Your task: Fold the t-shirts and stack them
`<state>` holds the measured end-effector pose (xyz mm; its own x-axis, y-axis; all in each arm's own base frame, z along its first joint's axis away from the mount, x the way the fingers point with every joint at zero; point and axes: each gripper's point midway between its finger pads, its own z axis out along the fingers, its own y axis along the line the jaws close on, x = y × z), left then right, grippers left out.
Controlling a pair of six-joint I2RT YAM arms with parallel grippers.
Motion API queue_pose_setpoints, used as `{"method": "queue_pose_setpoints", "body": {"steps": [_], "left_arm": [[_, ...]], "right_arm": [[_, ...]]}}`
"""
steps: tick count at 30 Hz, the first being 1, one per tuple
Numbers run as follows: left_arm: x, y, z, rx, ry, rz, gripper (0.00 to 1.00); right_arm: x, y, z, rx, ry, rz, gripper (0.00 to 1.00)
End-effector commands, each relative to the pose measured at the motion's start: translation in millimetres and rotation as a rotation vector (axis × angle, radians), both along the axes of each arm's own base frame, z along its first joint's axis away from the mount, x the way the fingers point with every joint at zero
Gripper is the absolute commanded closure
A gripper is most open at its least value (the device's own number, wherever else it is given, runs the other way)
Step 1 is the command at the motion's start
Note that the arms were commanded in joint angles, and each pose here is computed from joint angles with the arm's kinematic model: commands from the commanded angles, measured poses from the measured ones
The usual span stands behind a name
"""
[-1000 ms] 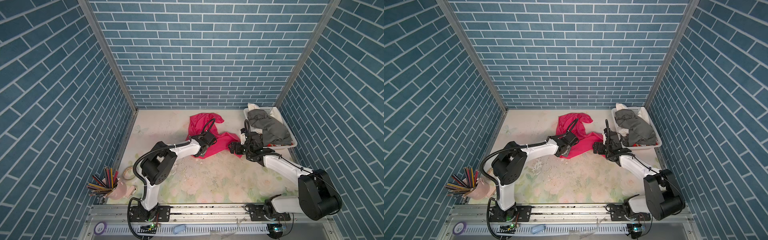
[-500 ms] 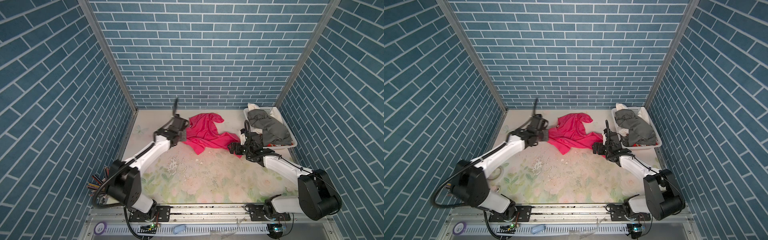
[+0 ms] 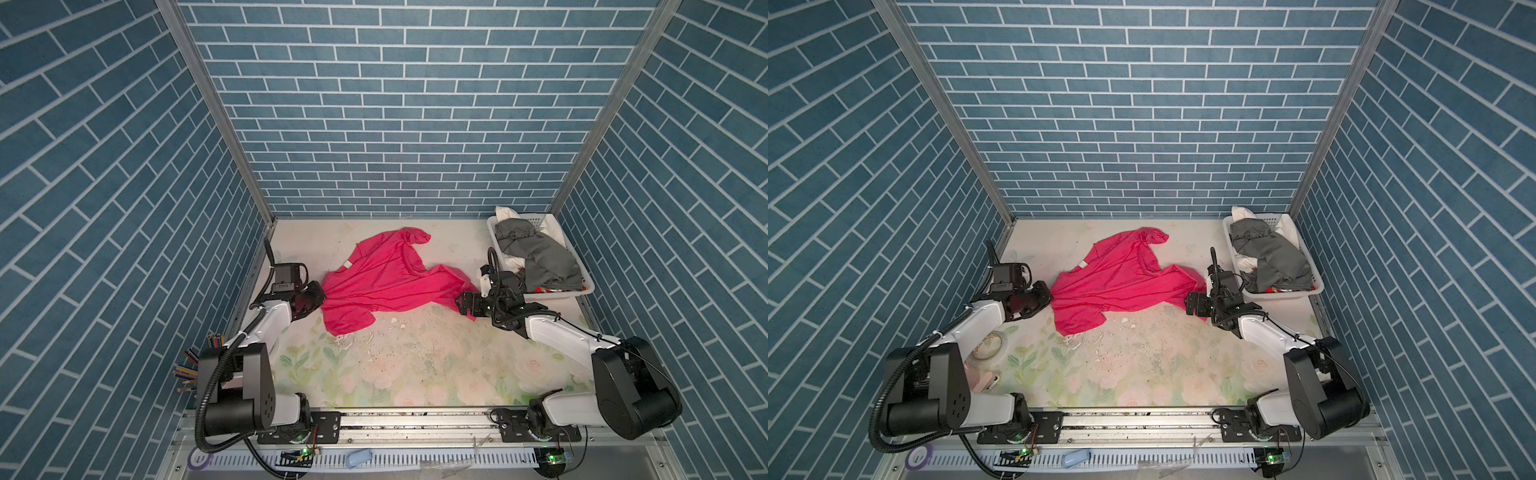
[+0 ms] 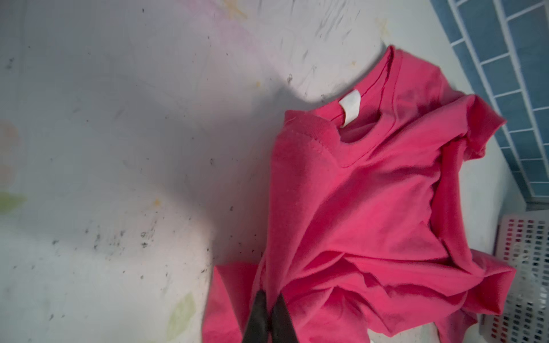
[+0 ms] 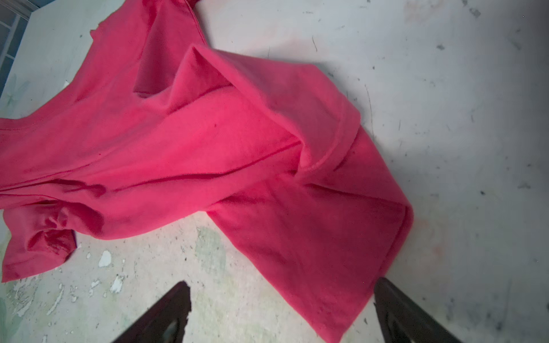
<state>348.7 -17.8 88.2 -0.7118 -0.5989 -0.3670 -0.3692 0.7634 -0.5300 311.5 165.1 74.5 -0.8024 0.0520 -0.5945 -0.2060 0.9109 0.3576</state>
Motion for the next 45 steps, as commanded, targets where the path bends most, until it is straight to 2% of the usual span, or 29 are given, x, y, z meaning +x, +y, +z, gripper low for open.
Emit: {"method": "queue_pose_setpoints", "body": {"steps": [1, 7, 11, 13, 15, 16, 17, 19, 20, 24, 27, 32, 36, 40, 45], "left_arm": [[22.9, -1.8, 25.2, -0.041, -0.098, 0.000, 1.00], [37.7, 10.8, 37.7, -0.028, -0.133, 0.028, 1.00], [38.5, 21.7, 32.9, -0.008, -0.124, 0.058, 1.00], [38.1, 28.0, 33.9, -0.033, -0.139, 0.079, 1.00], [37.4, 32.0, 35.6, -0.051, -0.148, 0.093, 1.00], [37.8, 32.1, 36.9, -0.055, -0.151, 0.090, 1.00], [38.0, 31.7, 37.1, -0.057, -0.150, 0.086, 1.00], [38.0, 32.0, 37.0, -0.063, -0.149, 0.084, 1.00], [37.7, 34.2, 36.4, -0.068, -0.148, 0.089, 1.00], [35.2, 49.3, 33.8, -0.121, -0.150, 0.130, 1.00], [32.7, 63.5, 33.3, -0.129, -0.154, 0.165, 1.00], [32.4, 69.7, 31.2, -0.135, -0.164, 0.193, 1.00], [34.2, 67.5, 25.3, -0.161, -0.158, 0.196, 1.00], [35.5, 68.6, 19.8, -0.171, -0.146, 0.210, 1.00], [53.4, 61.9, 22.1, -0.155, -0.149, 0.201, 1.00]], "right_arm": [[-15.9, -12.2, -10.7, -0.007, 0.044, -0.067, 0.04], [-37.4, -26.3, -32.6, 0.009, 0.094, -0.142, 0.10], [-39.2, -20.9, -46.6, 0.035, 0.127, -0.150, 0.19], [-34.2, -16.2, -50.9, 0.032, 0.132, -0.150, 0.22], [-29.4, -9.2, -54.3, 0.033, 0.130, -0.143, 0.31], [-25.6, -5.8, -55.8, 0.034, 0.123, -0.141, 0.39], [-20.8, -3.8, -57.2, 0.033, 0.117, -0.142, 0.50], [-9.9, -5.1, -56.3, 0.004, 0.102, -0.154, 0.89], [-2.7, -7.2, -49.7, -0.017, 0.084, -0.158, 1.00], [21.4, -35.3, 0.0, -0.112, -0.027, -0.226, 1.00], [25.8, -69.0, 33.4, -0.138, -0.088, -0.288, 1.00], [19.9, -99.8, 53.2, -0.143, -0.134, -0.338, 1.00], [17.9, -95.9, 41.0, -0.129, -0.109, -0.316, 1.00], [15.8, -80.6, 12.8, -0.081, -0.021, -0.264, 1.00], [28.1, -68.6, -8.0, -0.061, 0.017, -0.223, 1.00]]}}
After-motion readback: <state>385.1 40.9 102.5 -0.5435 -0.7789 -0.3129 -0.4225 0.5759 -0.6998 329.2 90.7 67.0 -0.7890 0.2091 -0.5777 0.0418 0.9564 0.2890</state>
